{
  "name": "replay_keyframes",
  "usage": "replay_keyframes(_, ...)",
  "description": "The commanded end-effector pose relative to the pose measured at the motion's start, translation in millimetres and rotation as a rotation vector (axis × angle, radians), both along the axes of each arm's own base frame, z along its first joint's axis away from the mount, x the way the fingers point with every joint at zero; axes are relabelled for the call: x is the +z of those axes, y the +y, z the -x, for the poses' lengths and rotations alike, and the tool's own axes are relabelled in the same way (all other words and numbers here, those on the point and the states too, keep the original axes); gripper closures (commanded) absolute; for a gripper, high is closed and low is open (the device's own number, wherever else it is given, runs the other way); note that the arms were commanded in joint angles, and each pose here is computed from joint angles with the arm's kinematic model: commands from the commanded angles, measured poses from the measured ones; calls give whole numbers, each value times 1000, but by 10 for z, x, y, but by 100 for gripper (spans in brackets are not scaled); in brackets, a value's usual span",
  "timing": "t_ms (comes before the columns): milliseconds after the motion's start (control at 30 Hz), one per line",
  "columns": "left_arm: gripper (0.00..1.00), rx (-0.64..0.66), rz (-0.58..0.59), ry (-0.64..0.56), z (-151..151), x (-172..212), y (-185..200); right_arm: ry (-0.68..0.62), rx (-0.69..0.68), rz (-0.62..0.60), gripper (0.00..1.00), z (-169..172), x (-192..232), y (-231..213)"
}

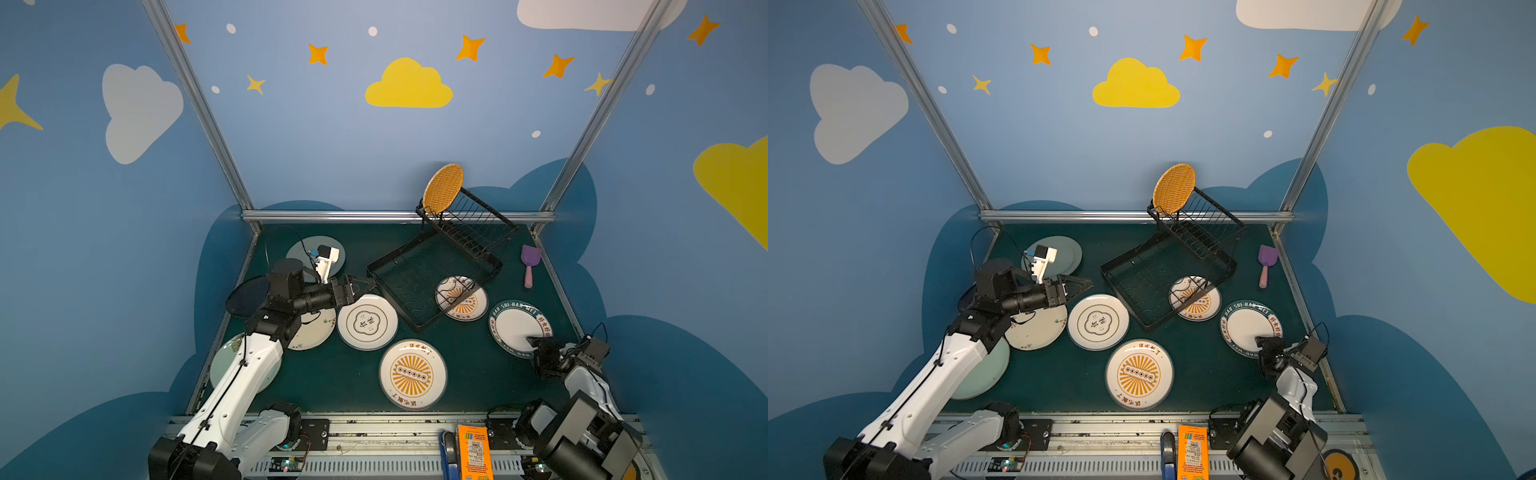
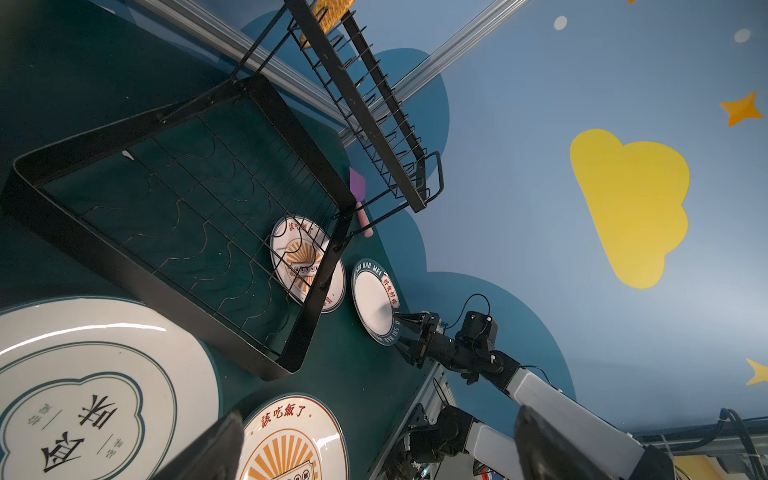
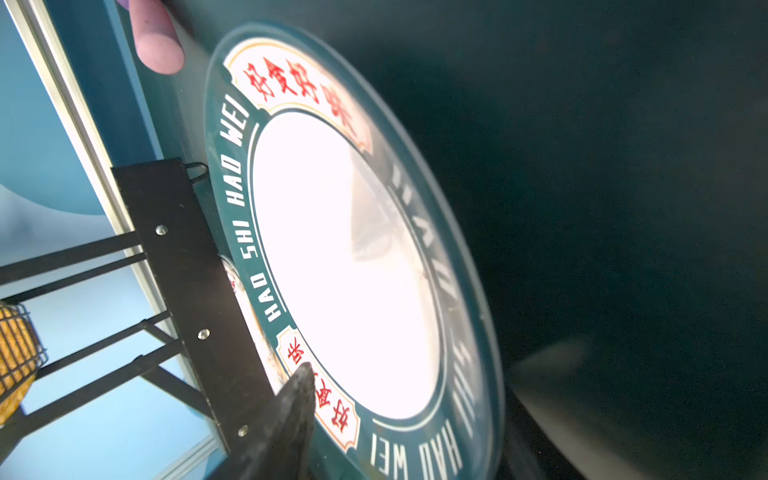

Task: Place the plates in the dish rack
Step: 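Slide the plate toward the side wall and tilt it upright with right gripper, then lift the upright plate and carry it toward the rack with right gripper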

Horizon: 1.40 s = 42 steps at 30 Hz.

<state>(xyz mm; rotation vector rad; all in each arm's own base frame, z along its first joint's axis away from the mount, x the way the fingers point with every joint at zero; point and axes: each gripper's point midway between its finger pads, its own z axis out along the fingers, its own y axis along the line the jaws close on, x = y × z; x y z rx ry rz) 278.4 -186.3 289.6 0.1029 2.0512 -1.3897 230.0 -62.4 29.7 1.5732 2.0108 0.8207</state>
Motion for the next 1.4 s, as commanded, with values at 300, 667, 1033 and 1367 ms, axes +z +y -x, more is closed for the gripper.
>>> replay_keyframes(300,0,-5,45,-22,4,81,25,85,-29,-109,68,24,-314,48)
replay_keyframes(667,0,5,50,-23,-14,86,58,184,-2,-175,73,28,-471,120)
replay_keyframes(1033,0,19,49,-18,-41,72,91,218,4,-208,74,11,-582,186)
replay_keyframes(1367,0,30,54,-18,-62,78,124,197,6,-219,99,-27,-557,185)
